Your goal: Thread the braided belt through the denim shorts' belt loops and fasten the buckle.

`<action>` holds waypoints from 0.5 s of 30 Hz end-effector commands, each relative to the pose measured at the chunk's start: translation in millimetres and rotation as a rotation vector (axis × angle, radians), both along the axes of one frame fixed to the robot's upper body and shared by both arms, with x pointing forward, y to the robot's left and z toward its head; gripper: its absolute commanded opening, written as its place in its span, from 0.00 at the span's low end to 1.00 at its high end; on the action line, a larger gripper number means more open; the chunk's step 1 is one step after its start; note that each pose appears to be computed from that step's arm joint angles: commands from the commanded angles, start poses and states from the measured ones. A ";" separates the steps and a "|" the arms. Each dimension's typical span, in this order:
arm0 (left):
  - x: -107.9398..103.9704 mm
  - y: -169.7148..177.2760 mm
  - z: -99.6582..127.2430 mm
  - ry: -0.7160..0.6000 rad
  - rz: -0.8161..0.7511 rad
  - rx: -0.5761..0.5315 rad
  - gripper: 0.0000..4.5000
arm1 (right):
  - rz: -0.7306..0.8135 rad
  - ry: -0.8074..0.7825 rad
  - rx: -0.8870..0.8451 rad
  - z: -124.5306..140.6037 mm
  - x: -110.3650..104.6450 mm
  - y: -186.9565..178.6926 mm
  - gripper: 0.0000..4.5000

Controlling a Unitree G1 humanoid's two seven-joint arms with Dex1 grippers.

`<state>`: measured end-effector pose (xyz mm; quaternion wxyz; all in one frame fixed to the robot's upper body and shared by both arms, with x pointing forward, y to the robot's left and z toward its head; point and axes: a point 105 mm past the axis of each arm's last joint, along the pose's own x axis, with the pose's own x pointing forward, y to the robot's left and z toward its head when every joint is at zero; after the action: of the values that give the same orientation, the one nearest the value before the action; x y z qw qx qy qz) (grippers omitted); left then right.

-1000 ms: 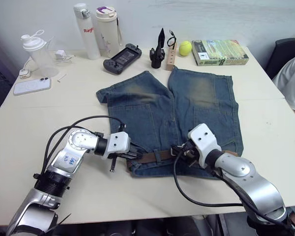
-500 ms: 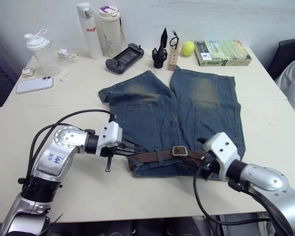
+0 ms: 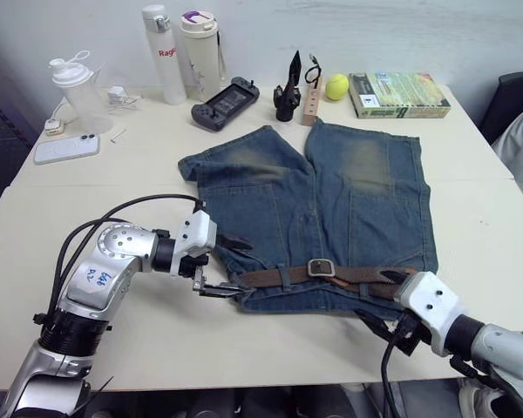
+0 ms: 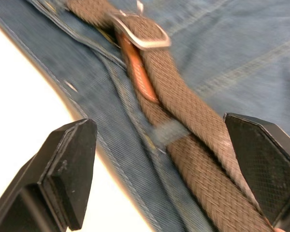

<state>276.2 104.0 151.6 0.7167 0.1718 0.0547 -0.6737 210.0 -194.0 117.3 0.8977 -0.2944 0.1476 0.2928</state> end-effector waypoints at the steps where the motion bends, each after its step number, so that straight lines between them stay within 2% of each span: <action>1: 0.7 -6.1 10.0 -0.047 -0.015 -0.018 0.99 | -0.081 -0.091 -0.119 -3.8 5.9 -13.2 1.00; 11: 5.8 -7.8 12.8 -0.074 -0.010 -0.012 0.99 | -0.141 -0.025 -0.231 -36.8 0.0 -24.8 1.00; 14: 7.2 -9.1 10.5 -0.087 -0.005 -0.001 1.00 | -0.145 -0.029 -0.250 -40.7 -0.9 -24.5 0.83; 15: 7.2 -9.5 9.8 -0.090 -0.006 0.002 1.00 | -0.141 -0.037 -0.256 -40.8 -1.5 -23.0 0.70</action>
<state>283.1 98.7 156.3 0.7217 0.1887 0.0373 -0.6649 211.1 -205.5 88.3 0.8790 -0.3893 0.1606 0.2239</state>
